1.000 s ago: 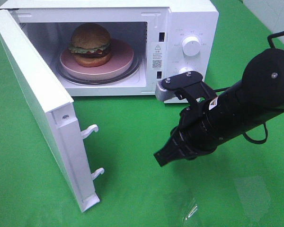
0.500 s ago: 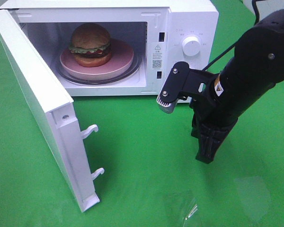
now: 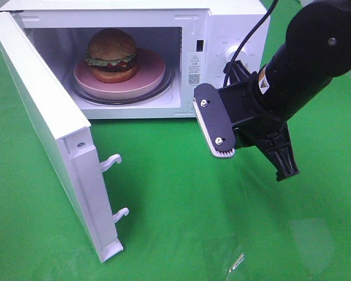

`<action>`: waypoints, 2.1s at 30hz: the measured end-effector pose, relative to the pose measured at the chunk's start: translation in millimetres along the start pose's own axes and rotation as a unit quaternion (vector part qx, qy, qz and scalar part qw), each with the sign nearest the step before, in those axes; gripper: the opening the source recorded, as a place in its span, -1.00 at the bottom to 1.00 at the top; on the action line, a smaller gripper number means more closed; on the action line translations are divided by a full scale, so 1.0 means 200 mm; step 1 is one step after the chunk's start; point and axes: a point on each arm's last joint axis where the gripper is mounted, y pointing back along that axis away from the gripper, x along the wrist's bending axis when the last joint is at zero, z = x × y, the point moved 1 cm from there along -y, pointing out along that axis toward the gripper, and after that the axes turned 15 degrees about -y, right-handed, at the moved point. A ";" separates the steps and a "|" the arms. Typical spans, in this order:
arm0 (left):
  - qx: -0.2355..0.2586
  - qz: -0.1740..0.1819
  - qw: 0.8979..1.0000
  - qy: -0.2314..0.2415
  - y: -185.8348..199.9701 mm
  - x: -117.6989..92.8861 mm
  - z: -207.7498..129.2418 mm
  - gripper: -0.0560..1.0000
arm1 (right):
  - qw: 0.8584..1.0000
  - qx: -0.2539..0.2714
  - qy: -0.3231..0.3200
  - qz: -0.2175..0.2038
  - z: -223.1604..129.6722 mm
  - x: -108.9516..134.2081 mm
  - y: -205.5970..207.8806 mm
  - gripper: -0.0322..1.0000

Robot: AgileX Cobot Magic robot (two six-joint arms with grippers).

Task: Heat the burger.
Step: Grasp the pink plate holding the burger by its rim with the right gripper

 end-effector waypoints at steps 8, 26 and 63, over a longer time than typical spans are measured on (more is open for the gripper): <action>0.000 0.000 1.000 0.000 0.00 0.00 0.00 0.96 | 0.990 -0.018 0.141 0.001 0.02 0.00 0.00 -0.48; 0.000 0.000 1.000 0.000 0.00 0.00 0.00 0.96 | 0.988 -0.082 0.077 -0.105 0.09 -0.10 0.01 0.97; 0.000 0.000 1.000 0.000 0.00 0.00 0.00 0.96 | 0.987 -0.096 0.070 -0.106 0.38 -0.39 -0.45 0.86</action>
